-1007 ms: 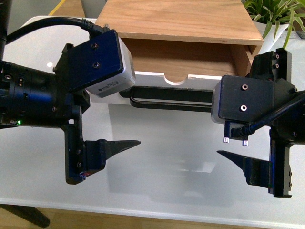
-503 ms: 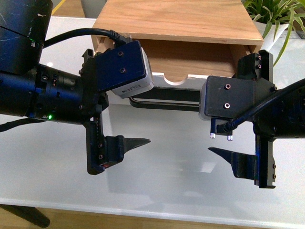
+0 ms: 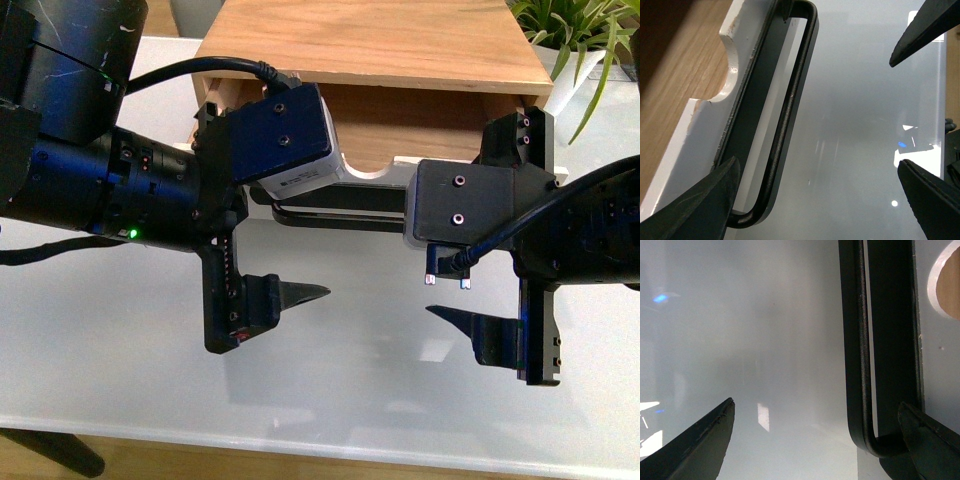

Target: Close drawer sideways

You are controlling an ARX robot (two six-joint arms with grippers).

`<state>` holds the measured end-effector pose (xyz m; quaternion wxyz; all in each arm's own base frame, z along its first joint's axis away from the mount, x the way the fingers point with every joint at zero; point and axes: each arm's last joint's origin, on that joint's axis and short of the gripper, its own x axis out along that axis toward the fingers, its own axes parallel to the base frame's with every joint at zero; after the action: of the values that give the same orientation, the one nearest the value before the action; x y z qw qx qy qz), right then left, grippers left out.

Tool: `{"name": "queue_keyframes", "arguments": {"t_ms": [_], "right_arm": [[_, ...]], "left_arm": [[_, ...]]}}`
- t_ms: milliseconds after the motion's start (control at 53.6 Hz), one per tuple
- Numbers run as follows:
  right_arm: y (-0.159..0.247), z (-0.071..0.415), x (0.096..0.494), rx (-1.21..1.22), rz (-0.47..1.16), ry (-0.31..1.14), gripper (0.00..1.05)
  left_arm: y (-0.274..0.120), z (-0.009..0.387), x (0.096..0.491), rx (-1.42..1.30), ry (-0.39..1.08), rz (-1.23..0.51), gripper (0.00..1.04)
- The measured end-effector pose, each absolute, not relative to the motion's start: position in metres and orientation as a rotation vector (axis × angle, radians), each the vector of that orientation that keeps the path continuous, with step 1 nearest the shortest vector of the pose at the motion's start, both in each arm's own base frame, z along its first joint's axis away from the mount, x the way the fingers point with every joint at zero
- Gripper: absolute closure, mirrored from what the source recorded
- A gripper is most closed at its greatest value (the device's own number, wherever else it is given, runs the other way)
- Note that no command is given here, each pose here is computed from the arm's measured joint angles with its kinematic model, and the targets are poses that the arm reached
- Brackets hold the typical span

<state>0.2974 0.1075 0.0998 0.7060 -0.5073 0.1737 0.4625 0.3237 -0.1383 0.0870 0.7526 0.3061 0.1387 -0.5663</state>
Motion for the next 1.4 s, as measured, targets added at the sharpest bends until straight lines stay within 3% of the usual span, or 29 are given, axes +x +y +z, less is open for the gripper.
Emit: {"name": "queue_keyframes", "arguments": {"t_ms": [1399], "right_arm": [[0.121,0.078,0.319,-1.124,1.059,0.406,0.09]], "left_arm": [[-0.164,0.067,0.341,0.691,0.362,-1.266,0.09]]}}
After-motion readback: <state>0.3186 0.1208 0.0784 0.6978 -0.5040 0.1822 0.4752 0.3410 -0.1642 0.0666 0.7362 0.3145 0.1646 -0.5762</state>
